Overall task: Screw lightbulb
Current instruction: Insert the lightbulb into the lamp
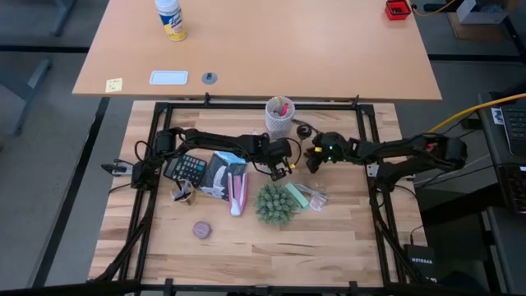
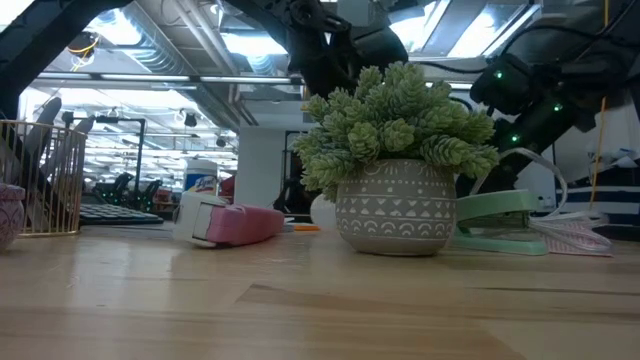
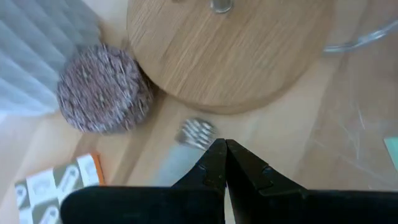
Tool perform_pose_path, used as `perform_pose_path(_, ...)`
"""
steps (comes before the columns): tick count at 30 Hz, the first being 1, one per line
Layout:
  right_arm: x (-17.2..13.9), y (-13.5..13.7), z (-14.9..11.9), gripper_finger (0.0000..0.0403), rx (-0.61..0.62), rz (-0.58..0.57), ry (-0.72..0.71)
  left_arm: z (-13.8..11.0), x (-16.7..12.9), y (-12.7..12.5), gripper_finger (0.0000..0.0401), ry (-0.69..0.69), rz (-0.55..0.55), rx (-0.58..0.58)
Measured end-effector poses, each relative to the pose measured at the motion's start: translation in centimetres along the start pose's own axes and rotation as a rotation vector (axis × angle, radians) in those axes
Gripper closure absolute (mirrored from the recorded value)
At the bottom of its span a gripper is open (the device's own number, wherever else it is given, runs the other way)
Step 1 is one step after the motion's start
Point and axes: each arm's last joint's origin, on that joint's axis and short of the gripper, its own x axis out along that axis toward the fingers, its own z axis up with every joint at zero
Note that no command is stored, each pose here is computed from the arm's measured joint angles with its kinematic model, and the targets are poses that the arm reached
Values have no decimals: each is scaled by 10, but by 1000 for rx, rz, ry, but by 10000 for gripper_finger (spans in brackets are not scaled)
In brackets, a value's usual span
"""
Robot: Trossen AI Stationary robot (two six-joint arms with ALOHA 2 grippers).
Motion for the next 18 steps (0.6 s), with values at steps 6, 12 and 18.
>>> perform_pose_path(6,-1,21,-6,290,-42,-15,-36,-3,-11,-10,401,16,-9,22)
perform_pose_path(12,-3,32,-4,290,-62,-18,-116,1,-38,-15,401,-44,34,40)
perform_pose_path(18,-8,36,4,290,-47,18,-198,3,-70,-11,401,-72,104,54)
